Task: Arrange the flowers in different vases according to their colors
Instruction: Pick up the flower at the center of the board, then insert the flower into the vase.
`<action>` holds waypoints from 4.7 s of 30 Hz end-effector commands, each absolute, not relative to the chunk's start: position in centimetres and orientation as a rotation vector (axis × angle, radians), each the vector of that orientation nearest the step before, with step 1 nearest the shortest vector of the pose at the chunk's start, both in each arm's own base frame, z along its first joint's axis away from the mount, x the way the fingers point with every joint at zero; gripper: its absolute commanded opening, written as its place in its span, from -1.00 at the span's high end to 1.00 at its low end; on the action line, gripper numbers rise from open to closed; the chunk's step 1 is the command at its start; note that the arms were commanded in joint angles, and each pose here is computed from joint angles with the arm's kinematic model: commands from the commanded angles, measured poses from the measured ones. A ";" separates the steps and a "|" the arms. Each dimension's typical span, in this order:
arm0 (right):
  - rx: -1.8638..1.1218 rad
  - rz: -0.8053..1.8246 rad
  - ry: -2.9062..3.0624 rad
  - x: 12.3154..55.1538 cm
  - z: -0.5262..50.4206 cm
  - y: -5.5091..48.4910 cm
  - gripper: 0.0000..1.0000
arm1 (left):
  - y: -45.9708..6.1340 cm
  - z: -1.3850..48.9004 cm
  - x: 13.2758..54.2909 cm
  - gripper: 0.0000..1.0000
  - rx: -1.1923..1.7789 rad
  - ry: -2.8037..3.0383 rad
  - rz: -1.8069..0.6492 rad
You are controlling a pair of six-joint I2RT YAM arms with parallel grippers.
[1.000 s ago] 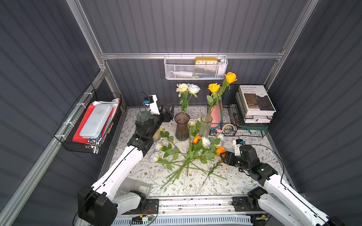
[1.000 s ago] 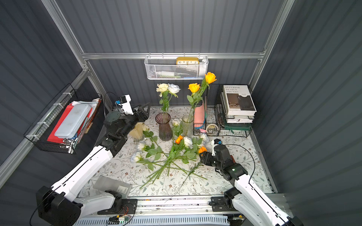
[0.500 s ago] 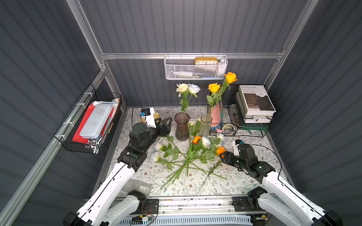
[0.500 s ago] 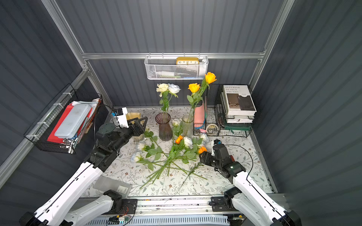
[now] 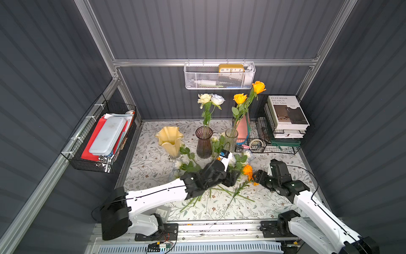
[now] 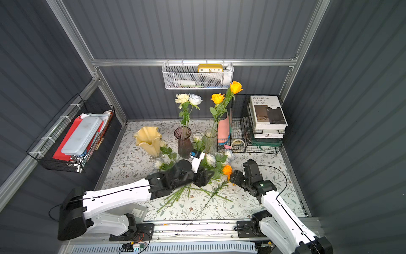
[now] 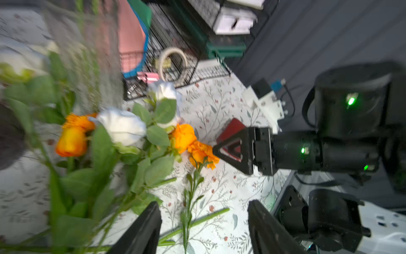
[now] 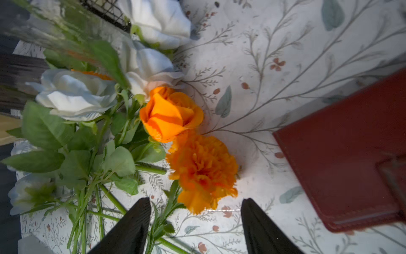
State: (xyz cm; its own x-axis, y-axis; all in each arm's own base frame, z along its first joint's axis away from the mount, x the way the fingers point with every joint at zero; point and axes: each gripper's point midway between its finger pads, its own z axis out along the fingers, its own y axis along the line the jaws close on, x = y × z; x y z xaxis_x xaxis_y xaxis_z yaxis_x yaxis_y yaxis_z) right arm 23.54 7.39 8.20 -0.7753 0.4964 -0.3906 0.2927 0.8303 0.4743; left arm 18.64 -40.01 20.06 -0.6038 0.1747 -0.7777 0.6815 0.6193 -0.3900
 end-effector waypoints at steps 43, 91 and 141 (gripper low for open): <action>0.593 0.617 2.497 22.7 8.0 7.1 -0.38 | -39.7 1.5 11.2 0.64 0.820 2.741 -0.591; 0.039 1.192 2.079 19.9 23.5 14.0 -0.45 | -36.5 52.1 39.4 1.00 0.360 1.229 -0.582; 0.053 1.138 2.157 21.5 20.5 13.8 -0.45 | -40.0 34.6 43.8 -0.18 0.399 1.212 -0.821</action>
State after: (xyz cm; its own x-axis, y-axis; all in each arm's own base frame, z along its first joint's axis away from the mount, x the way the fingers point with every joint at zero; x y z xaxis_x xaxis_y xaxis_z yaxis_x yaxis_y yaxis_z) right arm 21.59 13.73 20.59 -0.7657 0.3436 -0.5438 -0.2535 0.6157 0.7460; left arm 44.08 -41.32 33.59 0.1031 -0.3444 -0.9331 0.7638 0.6283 -0.1475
